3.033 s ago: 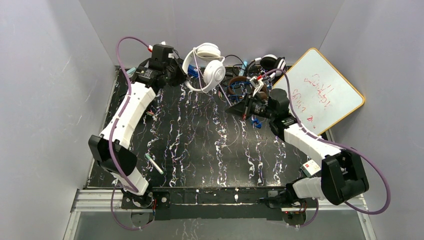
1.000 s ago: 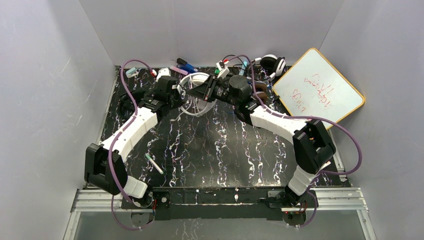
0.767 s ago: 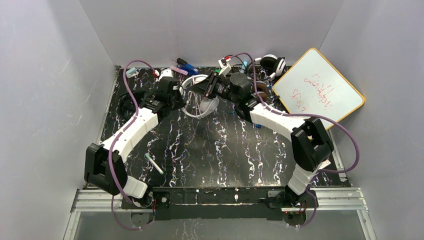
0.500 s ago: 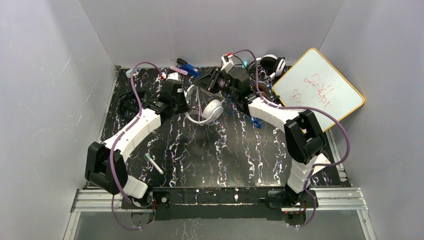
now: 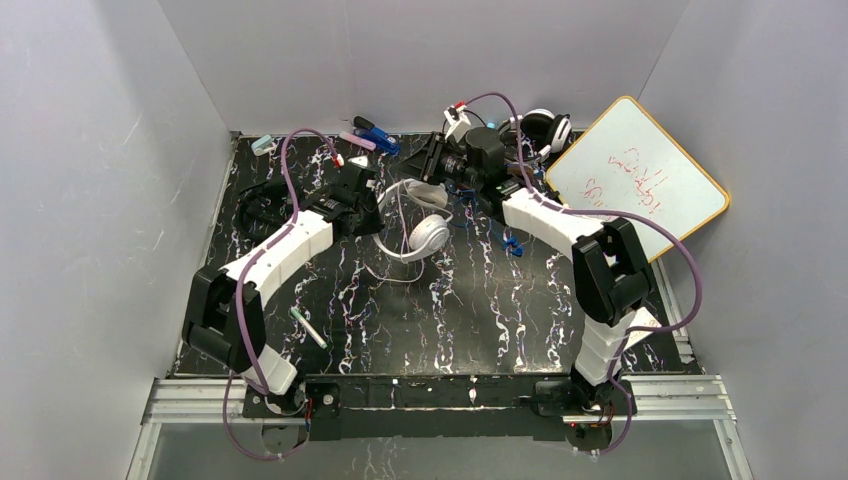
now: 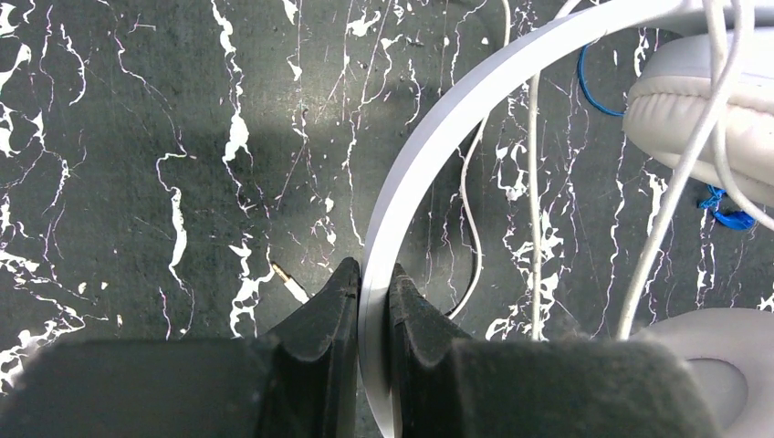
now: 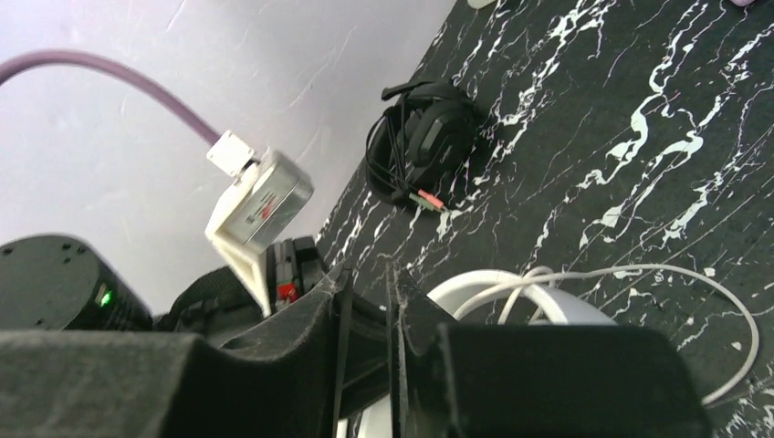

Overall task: Wrap the headphones
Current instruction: Wrap the headphones cable around the headphones.

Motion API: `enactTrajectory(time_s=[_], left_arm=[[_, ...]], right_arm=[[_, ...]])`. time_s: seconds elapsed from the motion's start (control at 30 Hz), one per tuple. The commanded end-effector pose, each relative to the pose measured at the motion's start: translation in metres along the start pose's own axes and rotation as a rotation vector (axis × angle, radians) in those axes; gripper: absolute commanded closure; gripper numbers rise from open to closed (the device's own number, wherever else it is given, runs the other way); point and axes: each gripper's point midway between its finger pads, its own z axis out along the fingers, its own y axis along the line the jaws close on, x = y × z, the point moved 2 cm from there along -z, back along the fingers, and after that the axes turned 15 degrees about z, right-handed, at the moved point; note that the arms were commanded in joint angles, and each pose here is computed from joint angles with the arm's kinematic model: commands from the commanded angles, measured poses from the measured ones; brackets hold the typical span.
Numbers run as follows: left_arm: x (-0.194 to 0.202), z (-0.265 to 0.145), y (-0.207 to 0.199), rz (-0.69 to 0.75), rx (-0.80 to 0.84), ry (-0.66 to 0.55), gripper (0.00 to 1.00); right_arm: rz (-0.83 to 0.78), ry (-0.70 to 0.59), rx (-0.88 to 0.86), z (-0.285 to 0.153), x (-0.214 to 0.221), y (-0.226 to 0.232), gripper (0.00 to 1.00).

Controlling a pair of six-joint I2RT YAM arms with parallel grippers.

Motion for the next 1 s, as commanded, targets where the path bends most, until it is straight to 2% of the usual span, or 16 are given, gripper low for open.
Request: enactTrajectory(time_s=[0.0,0.17,0.27,0.47,0.57,0.8,0.97], left_arm=[[-0.026,-0.013,-0.006,-0.014,0.019,-0.082,1.00],[-0.039,-0.021,-0.003,0.013,0.001,-0.104,1.00],[-0.043,-0.022,-0.002,0.026,-0.010,-0.112,1.00],[-0.040,-0.005,0.001,0.061,-0.030,-0.112,1.00],[-0.042,0.005,0.000,0.079,-0.023,-0.119,1.00],[-0.044,0.038,0.000,0.096,-0.013,-0.091,1.00],[-0.044,0.061,0.002,0.094,0.001,-0.073,1.00]], right_arm=[[-0.190,0.019,-0.122,-0.031,-0.011,0.063,0.69],[-0.402,0.043,-0.080,-0.065,-0.006,0.070,0.62],[-0.559,0.058,-0.063,-0.097,0.012,0.057,0.57],[-0.763,0.147,-0.036,-0.143,0.056,0.036,0.57],[-0.851,0.210,-0.034,-0.149,0.093,0.025,0.55],[-0.930,0.387,-0.026,-0.144,0.157,-0.006,0.53],[-0.975,0.470,0.027,-0.128,0.173,-0.031,0.51]])
